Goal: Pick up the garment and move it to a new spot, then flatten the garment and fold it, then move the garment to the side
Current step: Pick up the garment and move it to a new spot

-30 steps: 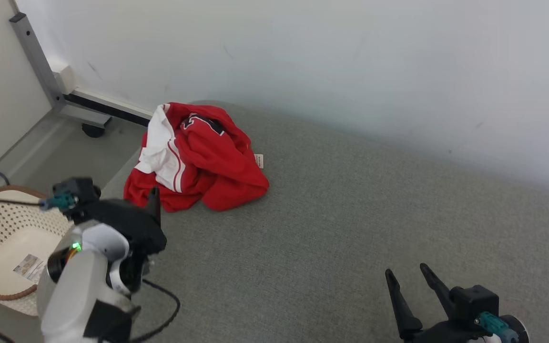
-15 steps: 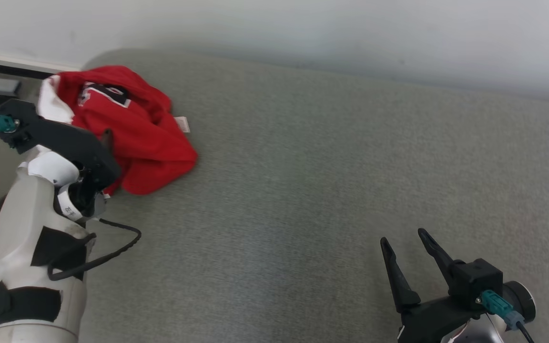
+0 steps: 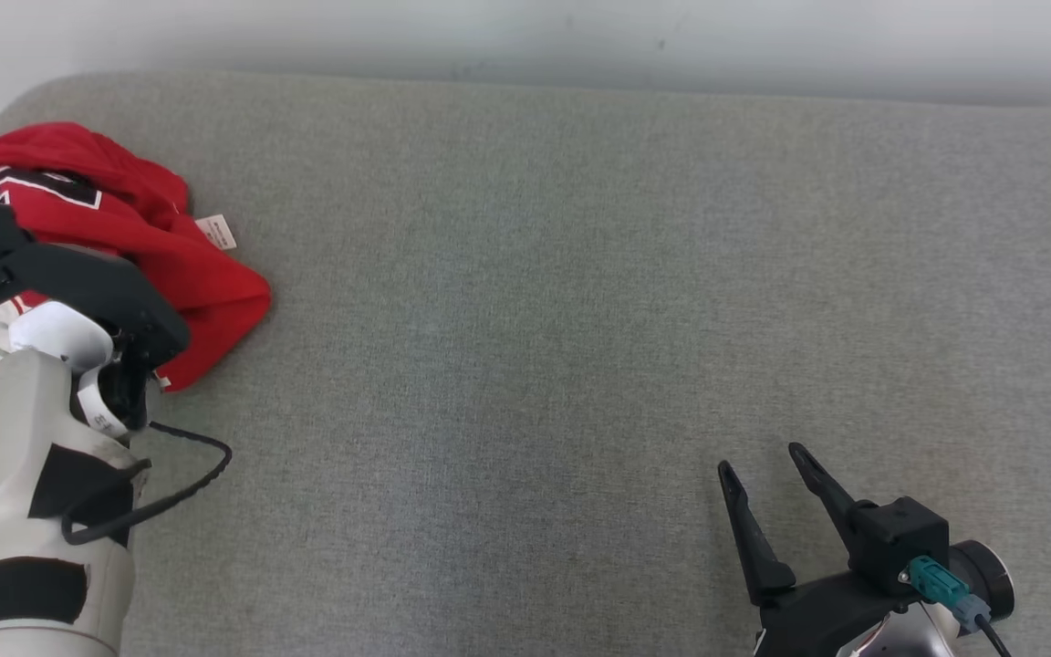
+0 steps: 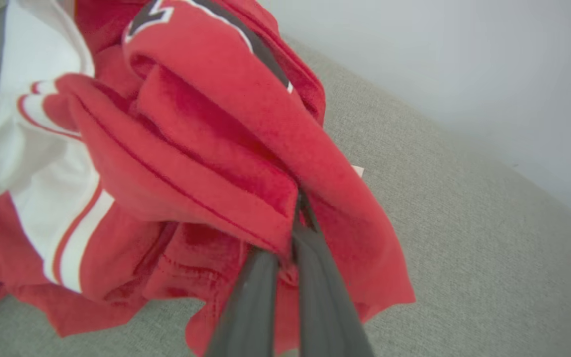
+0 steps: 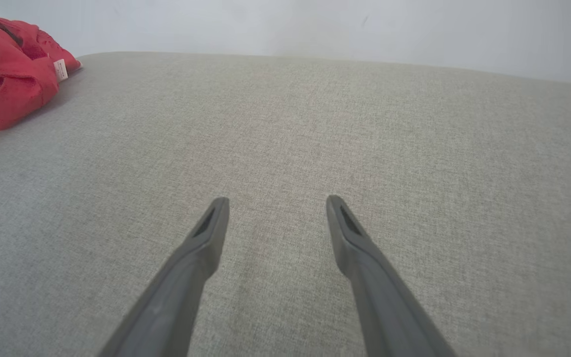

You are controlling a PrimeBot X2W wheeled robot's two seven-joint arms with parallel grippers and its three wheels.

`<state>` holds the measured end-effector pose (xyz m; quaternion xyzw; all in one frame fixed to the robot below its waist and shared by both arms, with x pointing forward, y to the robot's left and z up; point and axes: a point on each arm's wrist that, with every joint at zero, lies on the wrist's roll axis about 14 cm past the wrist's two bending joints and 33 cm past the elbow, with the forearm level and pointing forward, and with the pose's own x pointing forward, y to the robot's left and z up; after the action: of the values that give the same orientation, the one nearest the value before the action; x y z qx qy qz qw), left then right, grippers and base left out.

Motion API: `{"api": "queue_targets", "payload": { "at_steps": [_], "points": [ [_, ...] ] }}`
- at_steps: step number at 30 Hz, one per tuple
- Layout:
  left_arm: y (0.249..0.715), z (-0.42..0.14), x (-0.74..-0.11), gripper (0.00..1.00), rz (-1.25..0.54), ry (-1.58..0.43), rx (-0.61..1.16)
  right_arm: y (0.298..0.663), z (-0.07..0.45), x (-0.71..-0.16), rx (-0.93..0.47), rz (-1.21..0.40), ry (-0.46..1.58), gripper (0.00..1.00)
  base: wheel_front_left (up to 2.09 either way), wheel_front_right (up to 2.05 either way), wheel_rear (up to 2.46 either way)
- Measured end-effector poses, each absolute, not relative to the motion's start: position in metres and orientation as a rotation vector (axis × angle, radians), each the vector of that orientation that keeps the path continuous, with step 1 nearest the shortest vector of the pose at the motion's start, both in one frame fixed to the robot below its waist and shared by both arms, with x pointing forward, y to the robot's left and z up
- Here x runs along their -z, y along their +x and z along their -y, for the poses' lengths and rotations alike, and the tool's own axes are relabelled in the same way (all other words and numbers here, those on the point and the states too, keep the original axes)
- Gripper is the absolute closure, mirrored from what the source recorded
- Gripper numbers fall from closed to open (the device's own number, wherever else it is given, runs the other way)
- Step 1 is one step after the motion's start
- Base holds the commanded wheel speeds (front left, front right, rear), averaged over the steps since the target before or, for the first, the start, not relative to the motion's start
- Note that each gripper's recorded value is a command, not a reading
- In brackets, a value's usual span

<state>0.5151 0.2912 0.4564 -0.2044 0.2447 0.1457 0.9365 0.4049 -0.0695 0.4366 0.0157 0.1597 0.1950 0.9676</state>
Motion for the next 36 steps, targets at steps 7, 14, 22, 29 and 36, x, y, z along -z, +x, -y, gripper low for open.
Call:
{"api": "queue_targets", "payload": {
  "at_steps": [7,14,22,29,36],
  "points": [
    [0.507,-0.278,-0.496,1.0,-0.402,-0.326,-0.211,0.383,0.074,-0.447,-0.381,-0.297,0.075,0.0,0.0,0.0,0.0],
    [0.504,-0.251,-0.595,1.0,-0.197,-0.253,-0.081,0.358,0.079,-0.468,-0.368,-0.227,0.102,0.0,0.0,0.0,0.0],
    [0.498,-0.165,-0.705,1.0,0.041,-0.287,0.166,0.346,0.107,-0.5,-0.285,-0.106,0.107,0.0,0.0,0.0,0.0],
    [0.489,-0.08,-0.766,1.0,0.181,-0.38,0.407,0.333,0.142,-0.511,-0.177,-0.061,0.116,0.0,0.0,0.0,0.0],
    [0.477,0.006,-0.729,1.0,0.085,-0.37,0.597,0.318,0.182,-0.51,-0.048,-0.055,0.119,0.0,0.0,0.0,0.0]
  ]
}}
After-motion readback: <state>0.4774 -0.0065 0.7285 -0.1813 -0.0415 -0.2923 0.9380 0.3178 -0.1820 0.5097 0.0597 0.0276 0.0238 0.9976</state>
